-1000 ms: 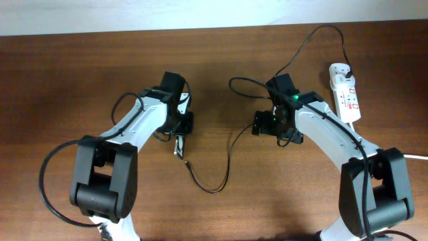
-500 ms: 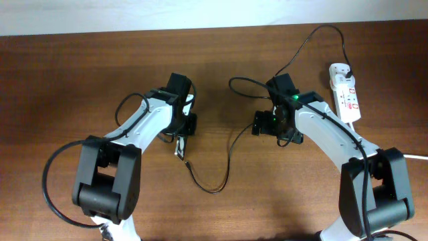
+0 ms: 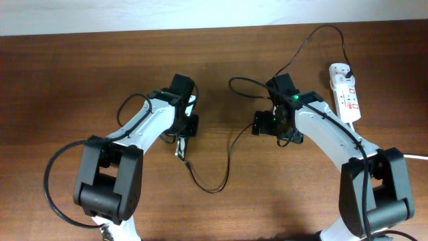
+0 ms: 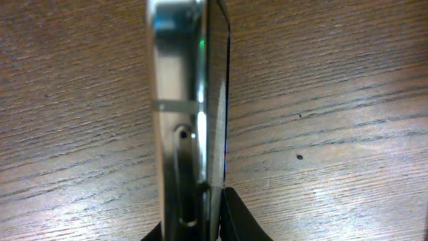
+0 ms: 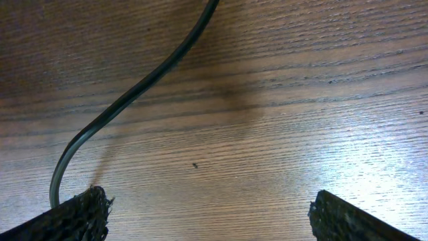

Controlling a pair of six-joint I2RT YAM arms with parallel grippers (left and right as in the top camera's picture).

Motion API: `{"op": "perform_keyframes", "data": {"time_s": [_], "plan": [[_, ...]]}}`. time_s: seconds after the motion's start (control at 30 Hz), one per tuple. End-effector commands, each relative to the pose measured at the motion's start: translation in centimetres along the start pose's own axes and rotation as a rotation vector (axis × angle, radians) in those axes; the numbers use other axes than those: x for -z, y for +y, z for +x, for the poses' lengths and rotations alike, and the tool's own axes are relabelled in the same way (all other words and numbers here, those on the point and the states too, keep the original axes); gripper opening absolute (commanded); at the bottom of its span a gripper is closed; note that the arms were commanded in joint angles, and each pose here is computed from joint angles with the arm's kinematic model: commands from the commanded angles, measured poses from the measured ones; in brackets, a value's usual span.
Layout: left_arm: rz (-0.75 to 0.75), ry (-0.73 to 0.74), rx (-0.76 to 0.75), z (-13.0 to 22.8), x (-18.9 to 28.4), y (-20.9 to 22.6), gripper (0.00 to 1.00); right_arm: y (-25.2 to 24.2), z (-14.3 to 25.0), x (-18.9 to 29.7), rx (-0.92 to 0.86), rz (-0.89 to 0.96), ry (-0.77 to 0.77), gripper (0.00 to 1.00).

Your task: Plug charger to phone and switch on socket

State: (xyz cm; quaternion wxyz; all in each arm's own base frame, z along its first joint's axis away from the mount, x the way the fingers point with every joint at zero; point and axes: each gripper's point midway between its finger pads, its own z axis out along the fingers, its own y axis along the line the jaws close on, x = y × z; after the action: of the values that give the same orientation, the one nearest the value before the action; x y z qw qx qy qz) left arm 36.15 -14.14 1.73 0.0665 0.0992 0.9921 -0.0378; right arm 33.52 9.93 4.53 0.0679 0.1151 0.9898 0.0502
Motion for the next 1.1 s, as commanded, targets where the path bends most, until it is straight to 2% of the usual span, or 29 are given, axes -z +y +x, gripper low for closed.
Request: {"op": "perform_keyframes", "data": {"time_s": [0.0,0.07,0.13,0.23,0.37,0.4,0.47,0.5,0.57,0.6,0.63,0.8,0.97,1.07], "plan": [[-0.018,0.024,0.009,0.6,-0.7,0.2,0.14,0.0,0.1,0.0,-0.010,0.001,-0.002,0.99],[-0.021,0.023,-0.002,0.7,-0.7,-0.2,0.14,-0.1,0.1,0.0,-0.010,0.001,-0.001,0.99],[-0.091,0.015,0.027,0.7,-0.7,0.5,0.09,0.0,0.1,0.0,-0.010,0.001,-0.002,0.99],[-0.092,0.012,0.023,0.6,-0.7,0.4,0.00,-0.1,0.1,0.0,-0.010,0.001,-0.001,0.99],[-0.082,0.004,0.028,0.2,-0.1,0.3,0.00,0.4,0.1,0.0,0.037,-0.026,0.006,0.99],[-0.056,0.001,0.038,-0.1,0.8,0.2,0.00,1.0,0.6,0.1,0.076,-0.060,0.026,0.95],[0.077,-0.051,0.093,-1.4,3.7,0.1,0.00,3.4,1.7,0.4,0.203,-0.187,0.068,0.76],[0.154,-0.081,0.121,-2.0,4.9,0.0,0.00,4.4,2.2,0.7,0.264,-0.228,0.076,0.73],[0.362,-0.136,0.183,-3.4,7.4,0.2,0.00,5.9,3.3,1.1,0.324,-0.245,0.080,0.72],[0.395,-0.146,0.194,-3.7,7.7,0.7,0.00,6.7,4.0,1.2,0.356,-0.250,0.082,0.72],[0.390,-0.159,0.226,-3.9,7.6,2.5,0.00,8.0,5.0,1.2,0.402,-0.258,0.086,0.71],[0.379,-0.172,0.251,-3.7,7.2,4.6,0.00,12.0,8.3,1.3,0.540,-0.291,0.087,0.71],[0.567,-0.227,0.168,-3.8,6.6,1.9,0.00,14.4,9.4,1.4,0.584,-0.321,0.057,0.72],[0.598,-0.238,0.147,-3.8,6.9,1.7,0.00,15.0,9.9,1.4,0.597,-0.329,0.055,0.73]]}}
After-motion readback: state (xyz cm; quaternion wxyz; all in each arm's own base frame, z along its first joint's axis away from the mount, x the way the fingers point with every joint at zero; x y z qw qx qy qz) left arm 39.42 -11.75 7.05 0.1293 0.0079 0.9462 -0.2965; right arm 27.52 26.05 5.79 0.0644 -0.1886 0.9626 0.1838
